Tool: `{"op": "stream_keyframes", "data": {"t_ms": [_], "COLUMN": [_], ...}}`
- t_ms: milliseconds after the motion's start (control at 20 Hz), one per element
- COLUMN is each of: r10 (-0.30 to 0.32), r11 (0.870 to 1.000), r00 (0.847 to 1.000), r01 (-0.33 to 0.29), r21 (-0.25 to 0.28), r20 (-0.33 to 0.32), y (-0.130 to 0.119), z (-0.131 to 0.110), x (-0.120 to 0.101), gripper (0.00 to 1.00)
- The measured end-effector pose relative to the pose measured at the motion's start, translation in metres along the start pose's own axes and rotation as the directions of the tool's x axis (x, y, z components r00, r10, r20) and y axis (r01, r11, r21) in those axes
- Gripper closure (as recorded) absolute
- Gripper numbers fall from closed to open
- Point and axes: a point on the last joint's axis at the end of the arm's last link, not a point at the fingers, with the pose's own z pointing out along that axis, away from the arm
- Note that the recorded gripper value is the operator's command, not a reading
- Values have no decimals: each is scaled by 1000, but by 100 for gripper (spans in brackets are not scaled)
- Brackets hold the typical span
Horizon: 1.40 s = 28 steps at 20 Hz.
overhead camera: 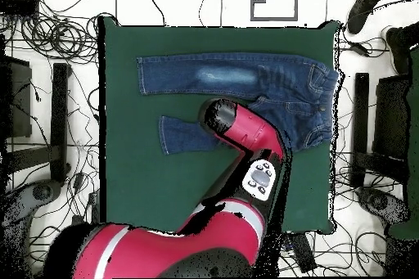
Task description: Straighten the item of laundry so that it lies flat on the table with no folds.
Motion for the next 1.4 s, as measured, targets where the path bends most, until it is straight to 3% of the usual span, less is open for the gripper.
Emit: {"op": "stream_keyframes", "data": {"t_ms": [550,1000,1400], "r10": [34,130,160], "r11": [999,991,987], "r00": [999,991,987], "r01": [-34,-130,-160], "r21": [-7,8,6], "r20": [7,27,32], "y": [18,23,24], "z": [7,13,12], "x": [4,5,4], "gripper": [100,100,100]}}
